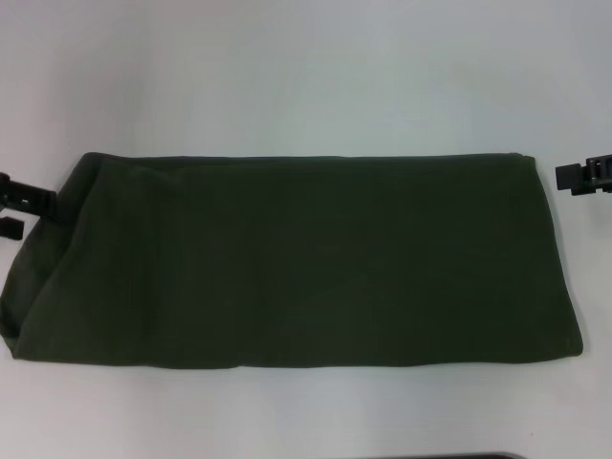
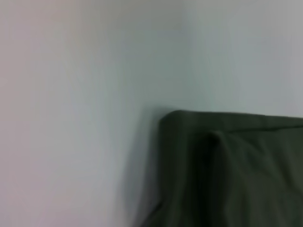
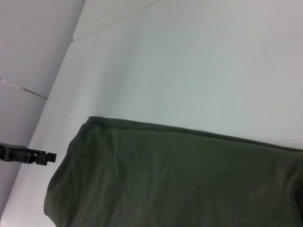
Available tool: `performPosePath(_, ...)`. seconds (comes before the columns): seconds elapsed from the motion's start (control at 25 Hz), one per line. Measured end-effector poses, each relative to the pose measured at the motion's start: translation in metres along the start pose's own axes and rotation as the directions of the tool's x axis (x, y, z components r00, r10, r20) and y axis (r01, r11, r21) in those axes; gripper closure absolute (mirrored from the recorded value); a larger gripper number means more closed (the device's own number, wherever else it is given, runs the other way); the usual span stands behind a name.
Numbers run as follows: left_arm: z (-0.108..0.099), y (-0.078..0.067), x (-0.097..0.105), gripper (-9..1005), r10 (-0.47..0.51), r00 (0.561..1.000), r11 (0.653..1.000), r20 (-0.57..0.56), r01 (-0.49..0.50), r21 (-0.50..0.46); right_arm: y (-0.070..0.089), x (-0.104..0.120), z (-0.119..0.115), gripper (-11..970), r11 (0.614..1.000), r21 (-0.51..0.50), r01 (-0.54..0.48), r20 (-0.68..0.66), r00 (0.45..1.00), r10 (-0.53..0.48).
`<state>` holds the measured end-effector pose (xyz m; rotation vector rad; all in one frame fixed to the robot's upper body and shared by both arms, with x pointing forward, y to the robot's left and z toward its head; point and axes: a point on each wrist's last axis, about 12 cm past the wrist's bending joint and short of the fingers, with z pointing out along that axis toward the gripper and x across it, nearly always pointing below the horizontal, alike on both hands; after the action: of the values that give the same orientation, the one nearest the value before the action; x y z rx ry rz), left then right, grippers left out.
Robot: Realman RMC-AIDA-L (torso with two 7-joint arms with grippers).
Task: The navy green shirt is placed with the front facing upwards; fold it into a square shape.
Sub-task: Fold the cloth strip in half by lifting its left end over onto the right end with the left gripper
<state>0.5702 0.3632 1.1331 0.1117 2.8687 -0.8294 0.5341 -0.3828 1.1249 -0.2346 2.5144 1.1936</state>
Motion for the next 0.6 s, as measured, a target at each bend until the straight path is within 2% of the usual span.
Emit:
performPosePath(0.44, 0.0091, 0.0021, 0.0000, 120, -0.022, 1.000, 0.998, -0.007, 0.021, -0.053, -0.0008, 0.0006, 0.0002, 320, 1.000, 0.004, -0.005, 0.002, 1.000, 0.005)
performPosePath(0.6, 0.0049, -0.0048, 0.0011, 120, -0.009, 1.000, 1.000, -0.019, 0.009, 0.012, -0.0009, 0.0002, -0.0008, 321, 1.000, 0.006, -0.009, 0.002, 1.000, 0.009)
